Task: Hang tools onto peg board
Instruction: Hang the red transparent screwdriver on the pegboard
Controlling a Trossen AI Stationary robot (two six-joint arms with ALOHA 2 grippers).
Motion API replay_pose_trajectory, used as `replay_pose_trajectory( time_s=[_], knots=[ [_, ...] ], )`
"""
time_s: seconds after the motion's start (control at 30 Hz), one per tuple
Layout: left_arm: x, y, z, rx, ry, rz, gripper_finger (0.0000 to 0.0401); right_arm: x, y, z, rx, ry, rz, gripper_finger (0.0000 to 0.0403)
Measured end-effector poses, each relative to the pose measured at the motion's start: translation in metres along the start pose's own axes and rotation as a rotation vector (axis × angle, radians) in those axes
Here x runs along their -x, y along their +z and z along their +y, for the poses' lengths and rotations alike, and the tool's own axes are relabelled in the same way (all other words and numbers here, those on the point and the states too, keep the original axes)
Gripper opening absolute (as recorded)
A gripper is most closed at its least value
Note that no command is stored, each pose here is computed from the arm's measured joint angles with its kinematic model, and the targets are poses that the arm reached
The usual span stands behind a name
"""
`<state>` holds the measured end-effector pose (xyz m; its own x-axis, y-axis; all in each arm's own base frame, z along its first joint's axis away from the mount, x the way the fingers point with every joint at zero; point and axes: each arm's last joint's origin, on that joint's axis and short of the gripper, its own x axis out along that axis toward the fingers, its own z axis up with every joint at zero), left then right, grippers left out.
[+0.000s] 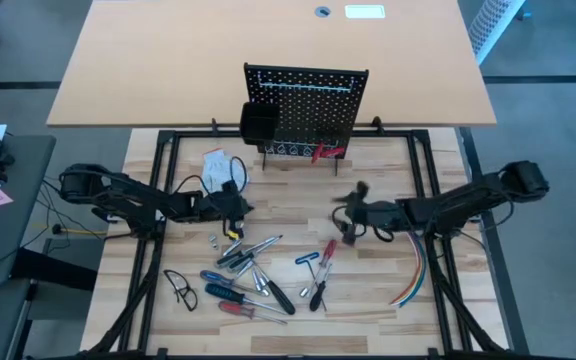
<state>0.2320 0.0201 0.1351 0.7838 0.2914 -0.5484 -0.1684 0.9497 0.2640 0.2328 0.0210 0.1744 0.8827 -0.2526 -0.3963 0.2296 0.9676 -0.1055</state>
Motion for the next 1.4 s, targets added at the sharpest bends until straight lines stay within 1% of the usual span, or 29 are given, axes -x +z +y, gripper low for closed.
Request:
replay_pose_trajectory(
  time_s=[0.03, 0.1, 0.2, 0.33, 0.4, 0.53, 0.67, 0.77, 0.83, 0.9, 1.0, 1.07, 1.13, 1.2, 1.27, 1.33, 1.4],
  knots=[
    [0.001, 0.005, -0.005, -0.014, -0.023, -0.035, 0.0, -0.002, 0.0, 0.003, -0.026, 0.077, -0.011, 0.0249],
    [0.003, 0.016, -0.014, -0.044, -0.052, -0.093, 0.0, -0.007, -0.001, 0.009, -0.038, 0.171, -0.028, 0.0249],
    [0.007, 0.029, -0.023, -0.073, -0.077, -0.173, 0.0, -0.018, -0.006, 0.016, 0.005, 0.198, -0.069, 0.0249],
    [0.009, 0.043, -0.024, -0.065, -0.075, -0.252, 0.0, -0.036, -0.012, 0.017, 0.058, 0.176, -0.149, 0.0249],
    [0.009, 0.049, -0.024, -0.063, -0.07, -0.276, 0.0, -0.045, -0.017, 0.014, 0.069, 0.154, -0.16, 0.0249],
    [0.011, 0.059, -0.022, -0.097, -0.045, -0.355, 0.0, -0.062, -0.029, 0.004, 0.144, 0.099, -0.113, 0.0249],
    [0.012, 0.07, -0.014, -0.142, 0.009, -0.431, 0.0, -0.076, -0.029, -0.011, 0.18, 0.04, -0.09, 0.0249],
    [0.011, 0.072, -0.007, -0.152, 0.037, -0.432, 0.0, -0.083, -0.028, -0.018, 0.175, 0.027, -0.069, 0.0249],
    [0.01, 0.07, -0.007, -0.126, 0.028, -0.411, 0.0, -0.084, -0.029, -0.018, 0.176, 0.029, -0.044, 0.0249],
    [0.008, 0.066, -0.009, -0.083, 0.002, -0.368, 0.0, -0.084, -0.03, -0.016, 0.155, 0.038, -0.031, 0.0249],
    [0.008, 0.059, -0.016, 0.01, -0.049, -0.295, 0.0, -0.082, -0.03, -0.01, 0.115, 0.06, -0.029, 0.0249],
    [0.008, 0.057, -0.021, 0.078, -0.08, -0.266, 0.0, -0.08, -0.03, -0.002, 0.092, 0.084, -0.035, 0.0249],
    [0.01, 0.056, -0.026, 0.12, -0.108, -0.254, 0.0, -0.076, -0.028, 0.007, 0.068, 0.117, -0.031, 0.0249],
    [0.012, 0.056, -0.033, 0.122, -0.132, -0.258, 0.0, -0.068, -0.023, 0.018, 0.084, 0.157, -0.036, 0.0249],
    [0.014, 0.057, -0.038, 0.108, -0.143, -0.268, 0.0, -0.055, -0.015, 0.027, 0.112, 0.163, -0.035, 0.0249],
    [0.016, 0.059, -0.04, 0.092, -0.138, -0.288, 0.0, -0.038, -0.004, 0.034, 0.151, 0.117, -0.051, 0.0249],
    [0.016, 0.059, -0.041, 0.076, -0.127, -0.292, 0.0, -0.02, 0.006, 0.038, 0.202, 0.043, -0.057, 0.0249]
  ],
)
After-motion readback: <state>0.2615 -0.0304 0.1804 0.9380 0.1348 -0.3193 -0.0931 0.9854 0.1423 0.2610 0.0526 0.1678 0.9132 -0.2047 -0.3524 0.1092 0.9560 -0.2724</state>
